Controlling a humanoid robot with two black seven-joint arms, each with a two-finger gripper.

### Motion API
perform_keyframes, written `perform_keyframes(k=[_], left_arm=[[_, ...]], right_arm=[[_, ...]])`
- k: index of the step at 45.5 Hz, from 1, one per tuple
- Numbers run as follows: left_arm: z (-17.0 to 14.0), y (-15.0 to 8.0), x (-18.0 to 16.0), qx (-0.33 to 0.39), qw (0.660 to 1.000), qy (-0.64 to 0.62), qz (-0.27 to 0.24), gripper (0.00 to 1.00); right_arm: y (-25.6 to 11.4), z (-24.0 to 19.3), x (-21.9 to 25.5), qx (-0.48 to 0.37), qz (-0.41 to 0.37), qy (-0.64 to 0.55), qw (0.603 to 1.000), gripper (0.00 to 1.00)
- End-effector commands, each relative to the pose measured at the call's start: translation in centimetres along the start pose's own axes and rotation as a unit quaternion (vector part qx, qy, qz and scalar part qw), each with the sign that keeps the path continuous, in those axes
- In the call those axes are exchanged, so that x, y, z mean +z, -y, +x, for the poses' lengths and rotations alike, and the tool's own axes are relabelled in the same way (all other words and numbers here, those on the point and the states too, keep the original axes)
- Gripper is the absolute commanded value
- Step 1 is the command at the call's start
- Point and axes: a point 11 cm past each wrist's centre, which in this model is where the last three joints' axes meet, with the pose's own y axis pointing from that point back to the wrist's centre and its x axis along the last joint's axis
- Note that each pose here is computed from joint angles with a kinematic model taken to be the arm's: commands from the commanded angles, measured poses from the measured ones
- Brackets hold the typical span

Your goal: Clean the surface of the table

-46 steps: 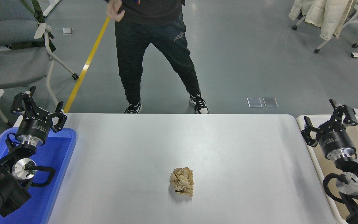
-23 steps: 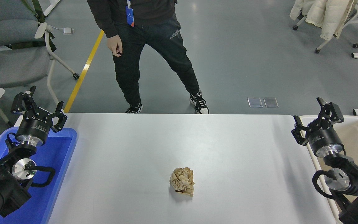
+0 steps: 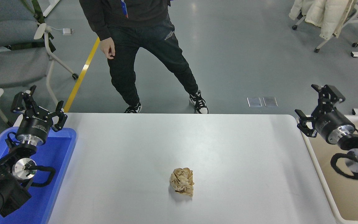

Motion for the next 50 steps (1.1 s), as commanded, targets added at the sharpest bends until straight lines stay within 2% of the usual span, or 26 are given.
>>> perform_keyframes(k=[1, 9, 13, 18, 24, 31, 41, 50], left_arm=[[0.1, -0.1, 0.0, 0.001, 1.000, 0.000, 0.001, 1.00], [0.0, 0.0, 0.0, 0.001, 1.000, 0.000, 0.001, 1.00], [0.0, 0.0, 0.0, 0.001, 1.000, 0.000, 0.001, 1.00], [0.0, 0.0, 0.0, 0.001, 1.000, 0.000, 0.001, 1.00], [0.0, 0.0, 0.0, 0.000, 1.000, 0.000, 0.001, 1.00], [0.0, 0.0, 0.0, 0.000, 1.000, 0.000, 0.001, 1.00], [0.0, 0.0, 0.0, 0.000, 1.000, 0.000, 0.000, 1.00], [0.0, 0.0, 0.0, 0.000, 1.000, -0.001, 0.000, 1.00]], right_arm=[[-2.9, -4.6, -4.3, -0.081, -0.018, -0.093, 0.992, 1.00], [-3.0, -8.2, -3.1, -0.132, -0.072, -0.204, 0.967, 1.00], [-3.2, -10.0, -1.3, -0.154, -0.124, -0.245, 0.949, 1.00], [-3.0, -13.4, 1.1, -0.188, -0.193, -0.250, 0.930, 1.00], [-2.9, -18.7, 2.8, -0.246, -0.220, -0.243, 0.912, 1.00], [-4.7, -22.7, 8.3, -0.311, -0.283, -0.313, 0.852, 1.00], [-6.6, -28.5, 11.1, -0.394, -0.280, -0.399, 0.779, 1.00], [-6.7, -32.2, 14.0, -0.417, -0.285, -0.413, 0.758, 1.00]])
